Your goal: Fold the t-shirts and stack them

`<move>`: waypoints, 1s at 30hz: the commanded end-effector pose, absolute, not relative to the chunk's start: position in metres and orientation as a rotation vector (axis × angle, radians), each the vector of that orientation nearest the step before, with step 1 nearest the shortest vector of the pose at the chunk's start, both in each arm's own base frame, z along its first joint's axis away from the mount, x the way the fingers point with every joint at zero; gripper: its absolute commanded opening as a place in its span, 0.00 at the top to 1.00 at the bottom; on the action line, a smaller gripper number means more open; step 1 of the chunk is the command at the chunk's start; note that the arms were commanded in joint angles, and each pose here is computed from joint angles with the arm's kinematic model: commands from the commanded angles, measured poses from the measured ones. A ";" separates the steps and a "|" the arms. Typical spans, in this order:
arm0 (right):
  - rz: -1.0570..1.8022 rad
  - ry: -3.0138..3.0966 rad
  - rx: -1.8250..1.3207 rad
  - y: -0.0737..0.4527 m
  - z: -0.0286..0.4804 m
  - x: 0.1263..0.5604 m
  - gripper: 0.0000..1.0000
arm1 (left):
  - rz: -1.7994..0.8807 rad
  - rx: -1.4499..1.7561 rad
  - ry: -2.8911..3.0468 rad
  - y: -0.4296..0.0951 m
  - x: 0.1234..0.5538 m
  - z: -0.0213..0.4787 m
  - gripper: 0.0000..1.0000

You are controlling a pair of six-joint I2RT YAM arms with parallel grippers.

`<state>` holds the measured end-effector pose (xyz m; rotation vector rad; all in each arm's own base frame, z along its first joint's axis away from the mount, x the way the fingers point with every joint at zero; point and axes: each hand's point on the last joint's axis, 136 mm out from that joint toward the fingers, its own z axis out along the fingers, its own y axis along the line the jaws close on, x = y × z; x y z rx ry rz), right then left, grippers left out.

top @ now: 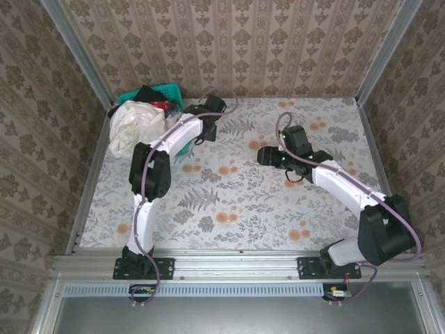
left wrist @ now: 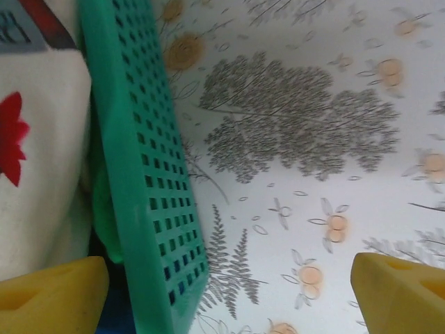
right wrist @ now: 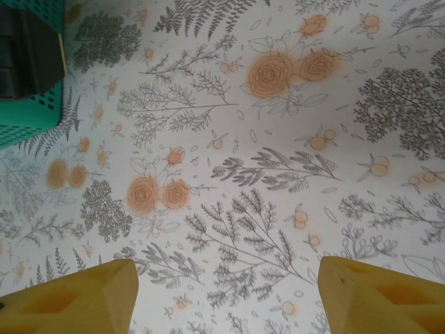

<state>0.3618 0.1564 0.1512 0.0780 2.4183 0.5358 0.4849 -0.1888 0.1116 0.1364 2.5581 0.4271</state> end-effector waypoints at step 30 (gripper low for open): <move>0.519 2.403 0.131 0.152 0.154 0.373 0.30 | 0.479 -0.008 2.571 -0.003 0.525 0.083 0.84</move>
